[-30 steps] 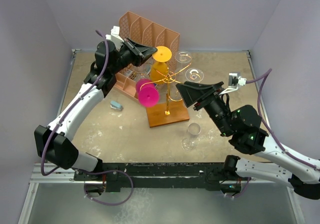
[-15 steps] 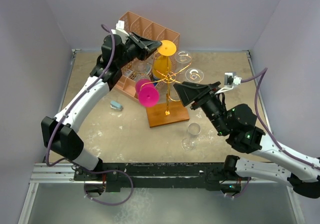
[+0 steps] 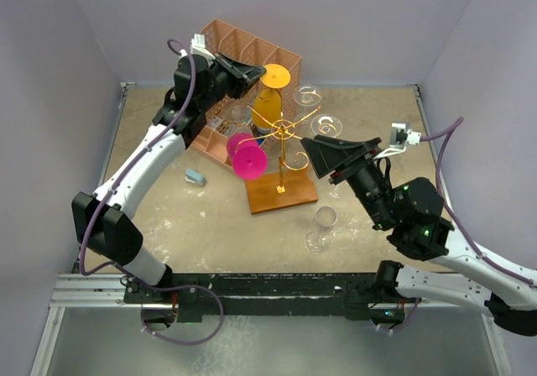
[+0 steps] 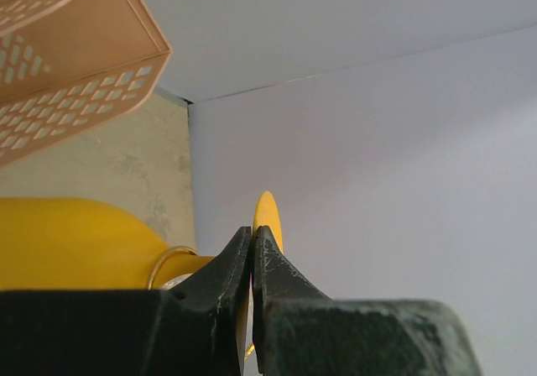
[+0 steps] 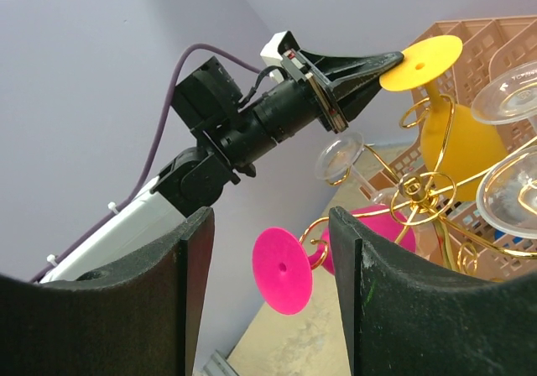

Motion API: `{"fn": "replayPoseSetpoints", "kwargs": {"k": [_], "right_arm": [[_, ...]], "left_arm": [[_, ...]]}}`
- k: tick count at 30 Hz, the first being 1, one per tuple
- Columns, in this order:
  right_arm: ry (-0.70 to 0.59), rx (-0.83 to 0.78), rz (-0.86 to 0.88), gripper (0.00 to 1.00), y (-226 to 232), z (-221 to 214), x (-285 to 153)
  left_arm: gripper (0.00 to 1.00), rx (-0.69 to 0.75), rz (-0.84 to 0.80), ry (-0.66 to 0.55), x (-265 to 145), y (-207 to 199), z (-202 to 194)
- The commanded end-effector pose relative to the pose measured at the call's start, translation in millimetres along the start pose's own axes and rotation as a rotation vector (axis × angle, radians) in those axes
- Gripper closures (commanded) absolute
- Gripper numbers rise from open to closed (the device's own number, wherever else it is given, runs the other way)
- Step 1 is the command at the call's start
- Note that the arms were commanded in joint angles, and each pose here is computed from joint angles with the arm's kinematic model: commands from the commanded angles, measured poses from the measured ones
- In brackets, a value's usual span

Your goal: Place the wine glass upside down on the wine glass rack

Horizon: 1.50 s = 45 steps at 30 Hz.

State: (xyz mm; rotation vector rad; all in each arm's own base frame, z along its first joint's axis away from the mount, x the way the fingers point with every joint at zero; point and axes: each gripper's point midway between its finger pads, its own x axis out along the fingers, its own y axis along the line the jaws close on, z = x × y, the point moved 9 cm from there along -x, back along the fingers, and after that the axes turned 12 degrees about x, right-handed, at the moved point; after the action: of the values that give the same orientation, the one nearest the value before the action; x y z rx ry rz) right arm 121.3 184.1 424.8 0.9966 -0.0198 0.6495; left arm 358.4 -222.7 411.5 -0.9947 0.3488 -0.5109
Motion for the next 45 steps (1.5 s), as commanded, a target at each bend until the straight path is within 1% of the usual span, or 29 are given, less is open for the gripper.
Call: {"fn": "replayPoseSetpoints", "kwargs": {"k": [1,5,10,14,19,27,29,34,37,39,42,45], "right_arm": [[-0.052,0.037,0.012,0.41,7.4,11.7,-1.5],[-0.051,0.035,0.009,0.41,6.1,10.7,-1.5],[-0.048,0.036,0.009,0.41,5.0,9.1,-1.4],[-0.047,0.036,0.010,0.41,4.7,8.6,-1.5],[-0.045,0.039,0.012,0.41,4.8,7.8,-1.4],[-0.048,0.053,0.004,0.41,3.0,6.9,-2.0],[-0.050,0.055,0.000,0.41,2.7,7.0,-1.9],[-0.054,0.059,-0.001,0.41,2.5,7.7,-2.6],[-0.052,0.060,0.002,0.41,2.6,7.2,-2.4],[-0.051,0.061,0.005,0.41,2.8,7.0,-2.4],[-0.052,0.063,0.009,0.41,2.7,6.0,-1.8],[-0.051,0.066,0.014,0.41,3.0,5.8,-1.9]], "left_arm": [[1.00,0.058,-0.002,-0.099,-4.6,-13.7,17.6],[0.99,0.074,0.032,-0.108,-8.2,-10.3,19.2],[0.96,0.102,0.078,-0.135,-18.5,-8.8,22.0],[0.91,0.135,0.122,-0.145,-28.1,-9.9,25.1],[0.80,0.162,0.145,-0.156,-35.3,-13.6,28.5],[0.68,0.236,0.201,-0.171,-46.3,-17.7,35.7],[0.64,0.269,0.207,-0.175,-54.1,-21.4,38.0],[0.59,0.380,0.214,-0.184,-89.3,-34.0,43.1],[0.57,0.469,0.211,-0.159,-118.4,-40.9,42.4],[0.55,0.523,0.194,-0.110,-133.6,-40.9,36.9],[0.54,0.599,0.132,0.010,-152.9,-36.6,21.1],[0.52,0.633,0.096,0.111,-172.7,-26.6,4.6]]}}
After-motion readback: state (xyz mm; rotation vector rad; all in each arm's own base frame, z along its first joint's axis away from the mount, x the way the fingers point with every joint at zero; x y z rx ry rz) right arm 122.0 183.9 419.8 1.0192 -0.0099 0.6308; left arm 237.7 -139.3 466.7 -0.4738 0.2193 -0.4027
